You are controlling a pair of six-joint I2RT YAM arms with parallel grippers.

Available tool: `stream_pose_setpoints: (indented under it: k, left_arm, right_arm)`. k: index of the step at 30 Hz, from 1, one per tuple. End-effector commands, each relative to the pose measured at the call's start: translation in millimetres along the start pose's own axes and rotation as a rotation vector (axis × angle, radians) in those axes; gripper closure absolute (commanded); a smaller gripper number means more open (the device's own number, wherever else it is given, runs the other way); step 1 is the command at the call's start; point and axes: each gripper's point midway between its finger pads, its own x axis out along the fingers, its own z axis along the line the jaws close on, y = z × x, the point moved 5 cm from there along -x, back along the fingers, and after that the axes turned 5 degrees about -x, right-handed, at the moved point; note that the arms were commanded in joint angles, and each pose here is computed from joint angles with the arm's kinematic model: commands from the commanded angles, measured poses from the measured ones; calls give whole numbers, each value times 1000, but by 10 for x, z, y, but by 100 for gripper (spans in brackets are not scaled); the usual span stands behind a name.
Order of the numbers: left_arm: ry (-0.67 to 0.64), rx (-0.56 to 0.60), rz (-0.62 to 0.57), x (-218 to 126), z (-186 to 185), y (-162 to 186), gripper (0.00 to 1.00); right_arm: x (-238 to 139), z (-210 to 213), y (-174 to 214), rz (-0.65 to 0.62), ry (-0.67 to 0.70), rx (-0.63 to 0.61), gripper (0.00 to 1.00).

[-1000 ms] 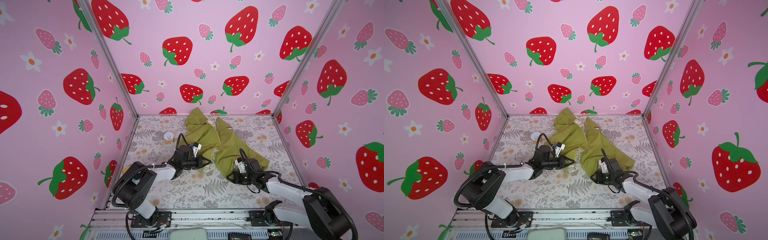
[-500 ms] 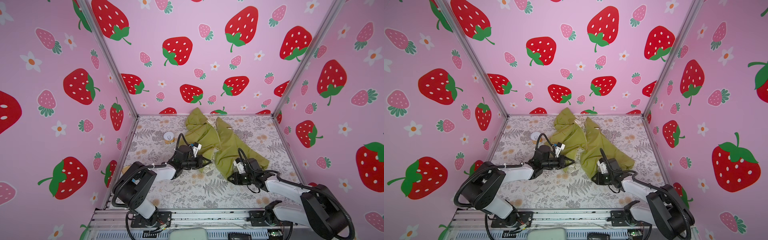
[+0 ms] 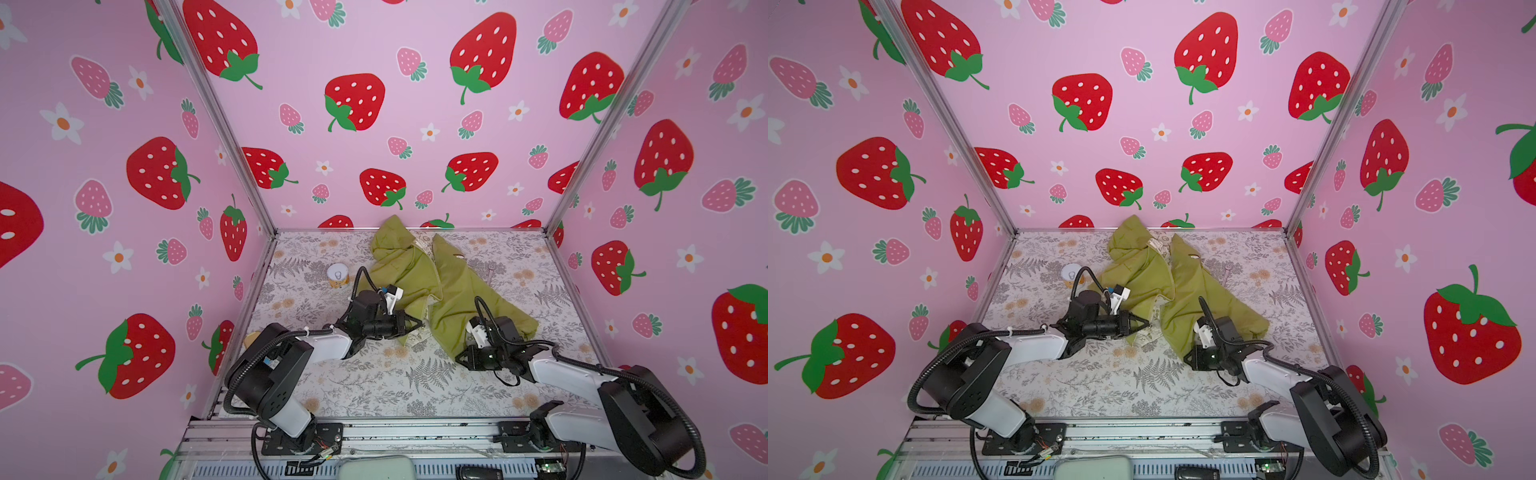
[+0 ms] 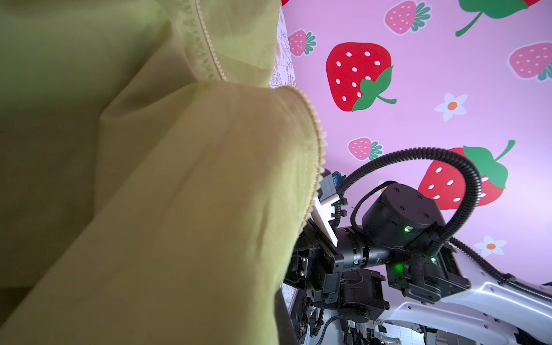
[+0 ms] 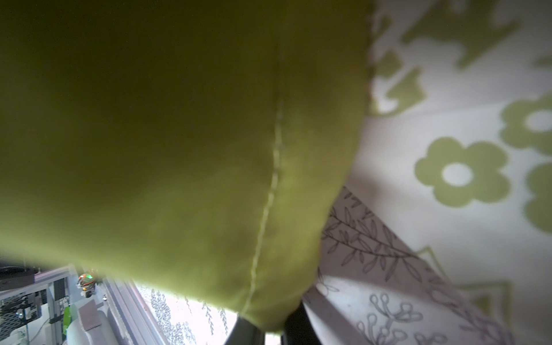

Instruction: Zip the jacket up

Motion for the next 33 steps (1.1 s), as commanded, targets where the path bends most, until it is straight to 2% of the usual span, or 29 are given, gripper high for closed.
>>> stream_pose_setpoints:
  k: [1, 3, 8, 12, 18, 20, 24, 29, 31, 33]
  left_arm:
    - [43, 29, -3, 14, -151, -89, 100]
    - [42, 27, -3, 16, -153, -92, 100]
    - [34, 34, 3, 3, -192, -114, 100]
    - [32, 73, 8, -47, -329, -168, 100]
    - [-91, 169, 30, -163, -569, -305, 100]
    - [-165, 192, 23, -211, -641, -392, 100]
    - [-332, 261, -79, -387, -749, -586, 100]
    - [-256, 449, -213, -525, -1005, -689, 100]
    - [-229, 520, -249, -564, -1082, -717, 100]
    - [-218, 528, -252, -569, -1126, -743, 100]
  right_arm:
    - [-14, 54, -57, -3, -27, -26, 93]
    - [-21, 78, -71, -7, -41, -31, 100]
    - [-75, 153, -173, -41, -57, -39, 100]
    - [-186, 224, -408, -114, -16, -34, 100]
    - [-395, 226, -871, -225, 170, 36, 100]
    - [-434, 286, -1002, -257, 160, 24, 100]
    - [-511, 298, -1216, -321, 198, 35, 100]
    - [-720, 240, -1412, -427, 326, 38, 100]
    - [-822, 238, -1458, -482, 346, 61, 100]
    - [-905, 284, -1502, -533, 318, 63, 100]
